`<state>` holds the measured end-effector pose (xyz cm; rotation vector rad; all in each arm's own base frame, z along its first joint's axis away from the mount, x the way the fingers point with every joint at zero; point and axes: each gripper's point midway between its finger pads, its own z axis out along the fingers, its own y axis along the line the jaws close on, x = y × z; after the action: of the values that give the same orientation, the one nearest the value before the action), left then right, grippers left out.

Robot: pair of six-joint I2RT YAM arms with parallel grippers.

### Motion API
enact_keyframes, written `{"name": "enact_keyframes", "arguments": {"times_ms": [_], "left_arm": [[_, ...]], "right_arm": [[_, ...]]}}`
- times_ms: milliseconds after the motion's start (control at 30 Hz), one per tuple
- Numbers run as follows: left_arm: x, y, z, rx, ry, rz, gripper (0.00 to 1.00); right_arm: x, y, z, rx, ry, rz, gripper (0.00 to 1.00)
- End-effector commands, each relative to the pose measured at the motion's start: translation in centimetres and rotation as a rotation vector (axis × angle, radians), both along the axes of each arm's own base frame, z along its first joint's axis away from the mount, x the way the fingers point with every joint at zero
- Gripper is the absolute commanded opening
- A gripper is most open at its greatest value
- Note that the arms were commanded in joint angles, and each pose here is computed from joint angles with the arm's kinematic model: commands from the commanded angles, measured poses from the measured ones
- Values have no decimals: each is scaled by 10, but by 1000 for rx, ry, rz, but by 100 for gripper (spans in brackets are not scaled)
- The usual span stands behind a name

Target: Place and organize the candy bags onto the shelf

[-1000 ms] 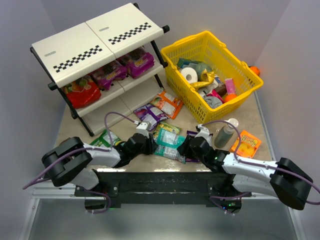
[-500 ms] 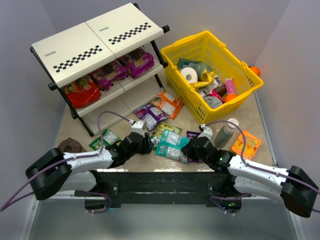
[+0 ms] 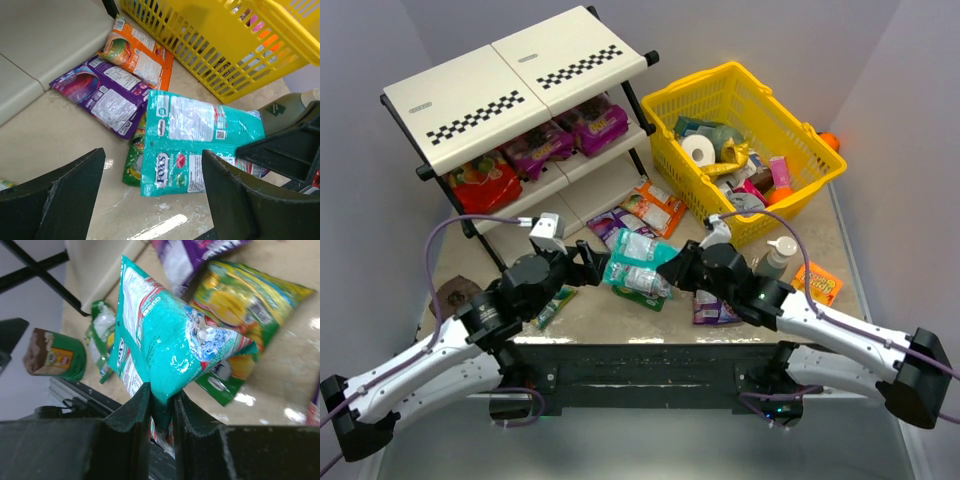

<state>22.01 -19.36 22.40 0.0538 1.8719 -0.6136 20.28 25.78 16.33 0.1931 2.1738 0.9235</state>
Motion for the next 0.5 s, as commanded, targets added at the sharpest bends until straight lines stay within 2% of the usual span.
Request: {"name": "enact_keyframes", "arguments": {"times_ms": [0, 67, 133, 233, 267, 300, 333, 367, 433, 467], "left_arm": [[-11, 22, 37, 12, -78, 0, 86], [-17, 29, 51, -10, -102, -3, 97], [-22, 36, 59, -2, -119, -5, 99], [-30, 51, 66, 11, -125, 4, 100], [-33, 55, 69, 4, -133, 1, 100], [-36, 57, 70, 15, -142, -5, 100], [-37, 60, 67, 25, -143, -7, 100], [-41, 62, 71, 18, -165, -22, 100], [-47, 64, 74, -4, -201, -46, 100], [-50, 61, 75, -10, -216, -72, 100]], "right_arm": [[24, 45, 73, 136, -133, 69, 0], [34, 59, 86, 162, -154, 77, 0], [48, 80, 93, 181, -159, 81, 0], [71, 115, 91, 209, -139, 84, 0], [81, 127, 107, 249, -163, 75, 0], [93, 142, 83, 227, -124, 72, 0], [99, 153, 81, 236, -115, 71, 0], [111, 166, 102, 279, -148, 63, 0], [130, 191, 75, 273, -114, 54, 0], [139, 203, 84, 303, -129, 54, 0]]}}
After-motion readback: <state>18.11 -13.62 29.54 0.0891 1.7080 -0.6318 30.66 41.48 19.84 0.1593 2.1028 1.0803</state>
